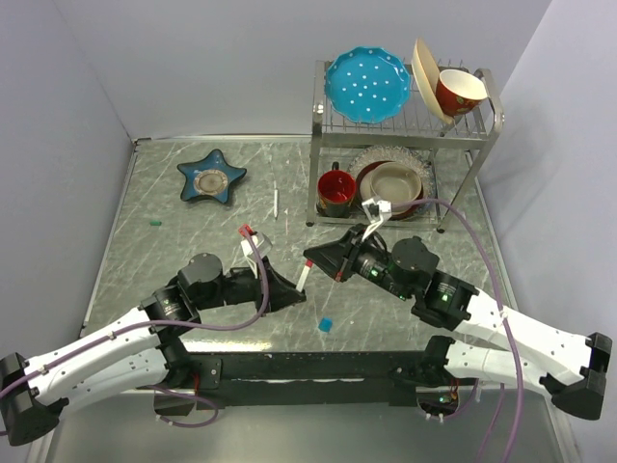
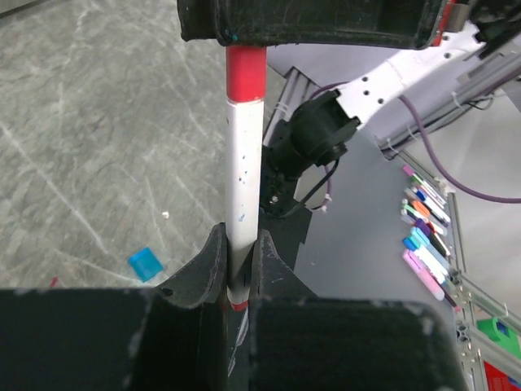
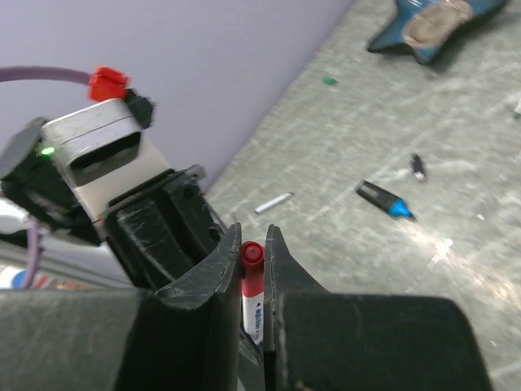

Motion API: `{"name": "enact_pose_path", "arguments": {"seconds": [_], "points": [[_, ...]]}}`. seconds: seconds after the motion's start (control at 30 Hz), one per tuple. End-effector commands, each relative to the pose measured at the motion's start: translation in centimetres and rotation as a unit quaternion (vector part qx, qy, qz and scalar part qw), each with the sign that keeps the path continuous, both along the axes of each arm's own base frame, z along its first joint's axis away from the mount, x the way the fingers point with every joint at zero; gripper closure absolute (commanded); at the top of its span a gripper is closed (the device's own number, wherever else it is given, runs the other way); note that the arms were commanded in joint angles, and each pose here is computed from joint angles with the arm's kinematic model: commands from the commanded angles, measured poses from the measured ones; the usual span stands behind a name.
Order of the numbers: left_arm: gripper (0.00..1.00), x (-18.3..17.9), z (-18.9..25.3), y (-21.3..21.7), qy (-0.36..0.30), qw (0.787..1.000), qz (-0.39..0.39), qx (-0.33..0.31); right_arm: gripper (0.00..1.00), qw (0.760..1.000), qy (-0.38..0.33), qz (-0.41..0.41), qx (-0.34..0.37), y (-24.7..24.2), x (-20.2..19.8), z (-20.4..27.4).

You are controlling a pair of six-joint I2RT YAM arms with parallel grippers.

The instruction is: Insert the pens into the pen caps

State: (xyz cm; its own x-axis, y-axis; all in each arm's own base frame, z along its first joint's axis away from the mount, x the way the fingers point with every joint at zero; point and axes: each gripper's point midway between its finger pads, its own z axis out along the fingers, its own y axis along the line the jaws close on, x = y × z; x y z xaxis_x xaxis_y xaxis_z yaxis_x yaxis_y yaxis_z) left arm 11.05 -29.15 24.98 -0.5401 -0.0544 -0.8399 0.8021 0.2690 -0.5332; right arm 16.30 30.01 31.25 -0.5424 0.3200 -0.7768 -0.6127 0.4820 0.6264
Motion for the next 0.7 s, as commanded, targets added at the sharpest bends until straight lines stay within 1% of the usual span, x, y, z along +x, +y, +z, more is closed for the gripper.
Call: {"name": "enact_pose_path", "arguments": {"seconds": [0.0, 0.13, 0.27, 0.4, 0.53, 0.67], "points": [[0.99, 1.8, 8.9, -0.4, -0.094, 0.988, 0.026, -0.123, 1.00, 0.993, 0.026, 0.117, -0.008, 0.9, -4.7, -2.5], [0.99, 2.0, 9.0, -0.8, -0.089, 0.987, 0.025, -0.135, 1.00, 0.989, 0.039, 0.143, 0.008, 1.4, -5.6, -2.9], [0.99, 2.6, 9.4, -0.5, -0.095, 0.985, 0.043, -0.137, 1.00, 0.986, 0.058, 0.152, 0.021, 1.3, -6.4, -4.0], [0.99, 3.3, 9.9, -0.3, -0.099, 0.983, 0.051, -0.144, 1.00, 0.985, 0.064, 0.162, 0.003, 1.1, -6.9, -5.3], [0.99, 3.9, 9.6, -0.7, -0.088, 0.985, 0.046, -0.139, 1.00, 0.984, 0.059, 0.171, -0.006, 0.8, -7.4, -5.6], [0.99, 4.7, 10.2, -0.6, -0.083, 0.983, 0.065, -0.148, 1.00, 0.983, 0.060, 0.173, -0.020, 1.0, -7.4, -6.7]]}}
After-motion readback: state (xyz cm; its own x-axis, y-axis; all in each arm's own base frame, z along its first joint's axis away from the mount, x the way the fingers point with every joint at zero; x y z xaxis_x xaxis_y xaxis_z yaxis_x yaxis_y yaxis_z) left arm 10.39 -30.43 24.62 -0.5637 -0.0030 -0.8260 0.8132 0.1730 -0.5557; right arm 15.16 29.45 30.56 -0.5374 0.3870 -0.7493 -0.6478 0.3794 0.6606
